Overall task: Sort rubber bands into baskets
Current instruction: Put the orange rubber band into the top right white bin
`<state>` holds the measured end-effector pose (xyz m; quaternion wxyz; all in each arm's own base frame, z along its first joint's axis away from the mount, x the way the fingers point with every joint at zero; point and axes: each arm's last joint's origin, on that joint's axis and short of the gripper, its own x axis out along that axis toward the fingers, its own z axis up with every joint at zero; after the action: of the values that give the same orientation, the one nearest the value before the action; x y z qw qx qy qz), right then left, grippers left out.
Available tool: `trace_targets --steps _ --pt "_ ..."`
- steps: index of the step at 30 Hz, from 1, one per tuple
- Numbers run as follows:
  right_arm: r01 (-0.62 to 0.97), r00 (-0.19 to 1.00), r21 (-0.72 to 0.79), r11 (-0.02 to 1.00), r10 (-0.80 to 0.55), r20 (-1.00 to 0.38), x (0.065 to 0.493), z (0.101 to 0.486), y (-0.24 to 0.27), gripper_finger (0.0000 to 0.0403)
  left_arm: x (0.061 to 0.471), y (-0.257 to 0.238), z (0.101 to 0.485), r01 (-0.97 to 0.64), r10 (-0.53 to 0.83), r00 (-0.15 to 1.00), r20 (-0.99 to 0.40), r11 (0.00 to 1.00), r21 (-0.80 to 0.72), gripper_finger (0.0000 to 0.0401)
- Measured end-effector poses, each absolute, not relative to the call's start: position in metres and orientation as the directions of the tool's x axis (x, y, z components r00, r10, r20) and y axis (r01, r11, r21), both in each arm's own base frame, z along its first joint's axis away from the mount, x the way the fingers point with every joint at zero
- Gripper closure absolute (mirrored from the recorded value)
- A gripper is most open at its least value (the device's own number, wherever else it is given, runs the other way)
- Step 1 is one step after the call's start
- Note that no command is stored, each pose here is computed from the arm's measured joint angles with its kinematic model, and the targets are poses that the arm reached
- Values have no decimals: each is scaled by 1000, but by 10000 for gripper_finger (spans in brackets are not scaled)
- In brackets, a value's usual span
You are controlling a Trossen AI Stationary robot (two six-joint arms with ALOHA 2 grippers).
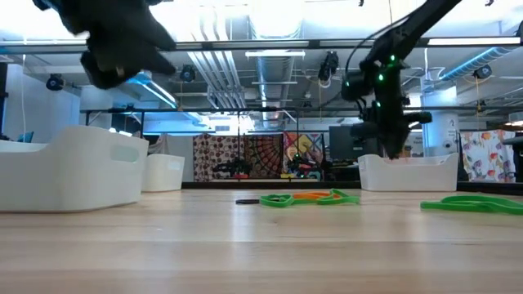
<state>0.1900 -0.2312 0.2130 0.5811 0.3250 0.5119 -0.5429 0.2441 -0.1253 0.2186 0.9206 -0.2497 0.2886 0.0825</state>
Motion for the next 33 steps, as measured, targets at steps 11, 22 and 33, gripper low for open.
trace_targets --steps 11,22,33 --pt "958 -141 -200 207 -268 -953 179 196 -228 261 215 -114 294 -186 -67 890 -452 851 -492 287" --pt "702 264 -80 708 -362 -894 239 265 -114 257 186 -100 343 -31 -106 943 -317 917 -398 287" --pt "202 581 16 979 -107 -807 305 222 27 294 181 -93 351 -108 13 966 -257 927 -359 287"
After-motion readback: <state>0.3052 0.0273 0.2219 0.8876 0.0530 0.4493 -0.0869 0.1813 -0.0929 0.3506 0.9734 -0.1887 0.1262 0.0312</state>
